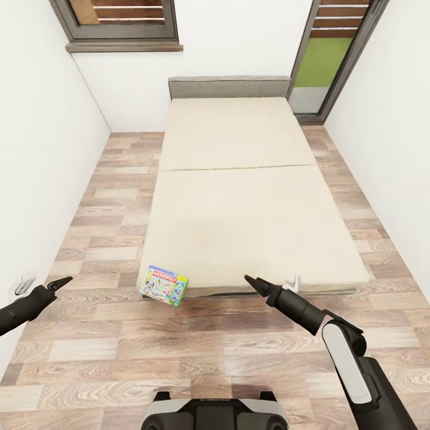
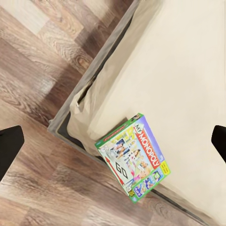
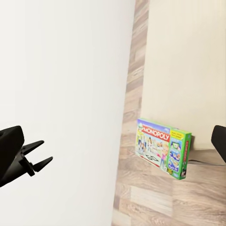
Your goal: Put all the toys in the child's room - the three board games (two on the bed and one on the table), the two jigsaw puzzles on the table, and the tennis ball on the table - inside the toy box on the table in the child's room.
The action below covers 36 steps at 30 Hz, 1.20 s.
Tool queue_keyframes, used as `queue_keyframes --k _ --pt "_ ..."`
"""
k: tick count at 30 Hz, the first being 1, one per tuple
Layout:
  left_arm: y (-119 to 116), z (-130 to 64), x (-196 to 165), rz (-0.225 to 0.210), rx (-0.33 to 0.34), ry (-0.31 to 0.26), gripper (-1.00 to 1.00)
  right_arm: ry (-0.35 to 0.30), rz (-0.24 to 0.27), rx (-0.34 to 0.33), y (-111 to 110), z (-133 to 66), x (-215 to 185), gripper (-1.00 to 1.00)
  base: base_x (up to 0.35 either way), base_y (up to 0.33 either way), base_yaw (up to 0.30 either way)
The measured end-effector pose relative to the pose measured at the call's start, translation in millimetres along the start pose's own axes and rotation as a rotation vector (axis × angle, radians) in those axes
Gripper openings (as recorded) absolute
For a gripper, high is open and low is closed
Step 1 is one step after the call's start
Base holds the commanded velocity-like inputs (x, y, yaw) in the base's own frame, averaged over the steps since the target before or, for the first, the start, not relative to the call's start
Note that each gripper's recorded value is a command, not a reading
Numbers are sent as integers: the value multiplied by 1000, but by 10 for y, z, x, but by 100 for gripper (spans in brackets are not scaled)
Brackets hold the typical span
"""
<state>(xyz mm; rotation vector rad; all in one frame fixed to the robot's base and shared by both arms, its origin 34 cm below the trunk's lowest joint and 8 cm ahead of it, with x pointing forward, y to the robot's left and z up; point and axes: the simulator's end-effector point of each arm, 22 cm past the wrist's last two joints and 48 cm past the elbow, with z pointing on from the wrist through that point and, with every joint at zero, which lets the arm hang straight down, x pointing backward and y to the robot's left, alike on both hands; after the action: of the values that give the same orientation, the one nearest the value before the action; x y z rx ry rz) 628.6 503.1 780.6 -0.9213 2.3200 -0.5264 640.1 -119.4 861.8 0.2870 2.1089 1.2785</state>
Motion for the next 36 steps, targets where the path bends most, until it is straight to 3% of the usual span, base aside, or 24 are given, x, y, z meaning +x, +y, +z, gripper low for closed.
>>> queue_keyframes --k 36 --pt "-228 -157 -190 9 43 -41 100 -31 -37 -32 273 -37 -177 100 -17 0 0"
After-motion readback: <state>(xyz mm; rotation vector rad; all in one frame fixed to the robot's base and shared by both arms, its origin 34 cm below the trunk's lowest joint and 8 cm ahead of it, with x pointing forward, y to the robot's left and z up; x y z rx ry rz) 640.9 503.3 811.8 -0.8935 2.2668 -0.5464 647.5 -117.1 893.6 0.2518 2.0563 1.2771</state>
